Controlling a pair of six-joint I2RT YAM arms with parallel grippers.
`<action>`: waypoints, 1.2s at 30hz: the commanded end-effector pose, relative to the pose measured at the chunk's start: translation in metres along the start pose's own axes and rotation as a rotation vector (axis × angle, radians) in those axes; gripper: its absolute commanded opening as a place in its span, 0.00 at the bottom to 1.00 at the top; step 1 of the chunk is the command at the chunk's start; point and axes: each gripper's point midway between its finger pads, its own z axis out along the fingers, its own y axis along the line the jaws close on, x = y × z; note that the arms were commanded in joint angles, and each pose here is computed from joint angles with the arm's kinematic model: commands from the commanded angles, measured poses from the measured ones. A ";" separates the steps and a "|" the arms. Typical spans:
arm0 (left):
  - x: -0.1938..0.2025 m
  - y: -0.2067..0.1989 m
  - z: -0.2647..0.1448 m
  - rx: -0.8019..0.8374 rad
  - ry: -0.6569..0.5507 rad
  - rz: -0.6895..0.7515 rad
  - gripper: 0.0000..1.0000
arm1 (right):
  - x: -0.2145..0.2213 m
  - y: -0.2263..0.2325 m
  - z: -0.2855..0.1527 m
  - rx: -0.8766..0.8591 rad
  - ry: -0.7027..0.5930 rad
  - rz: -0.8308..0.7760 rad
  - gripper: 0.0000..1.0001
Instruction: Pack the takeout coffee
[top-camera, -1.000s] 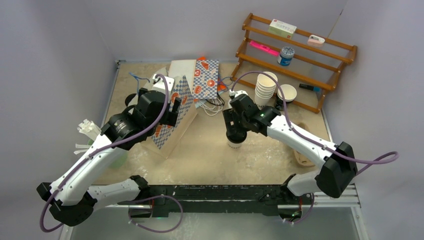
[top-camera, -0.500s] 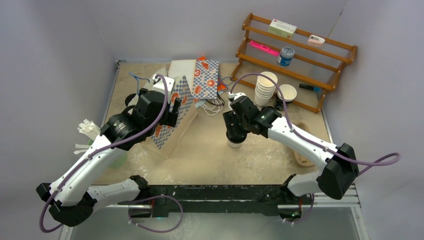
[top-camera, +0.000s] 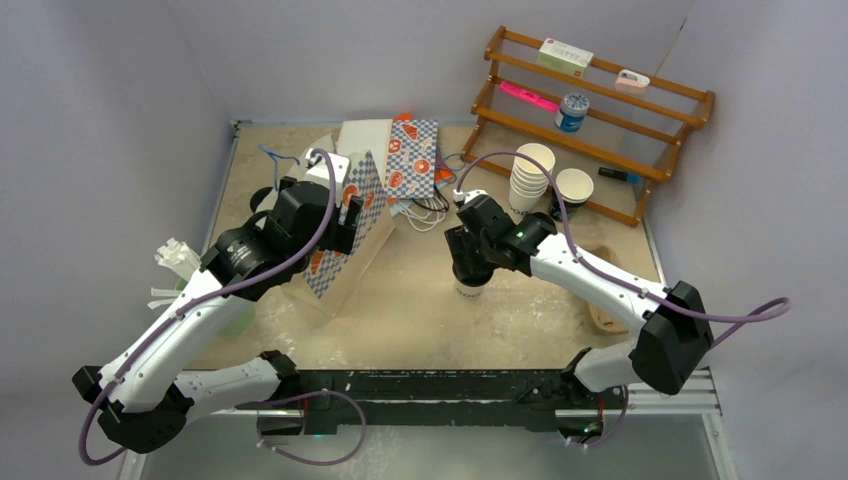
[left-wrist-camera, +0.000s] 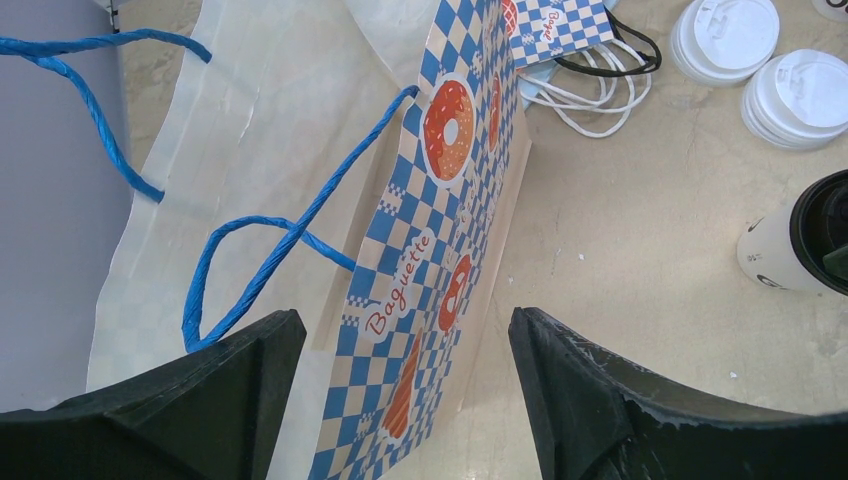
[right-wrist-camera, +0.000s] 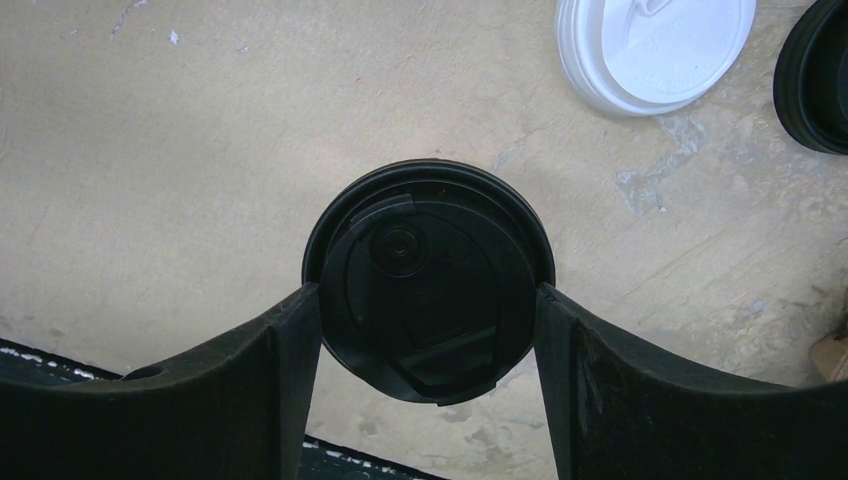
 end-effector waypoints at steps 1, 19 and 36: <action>0.001 0.002 0.000 -0.005 -0.003 0.000 0.80 | 0.010 0.001 0.006 -0.001 0.045 -0.026 0.69; 0.023 0.001 0.022 -0.039 0.043 0.104 0.74 | -0.029 -0.004 -0.035 0.005 -0.130 0.032 0.57; 0.005 -0.101 -0.011 0.519 0.123 -0.060 0.00 | -0.041 -0.024 -0.076 0.068 -0.214 0.060 0.47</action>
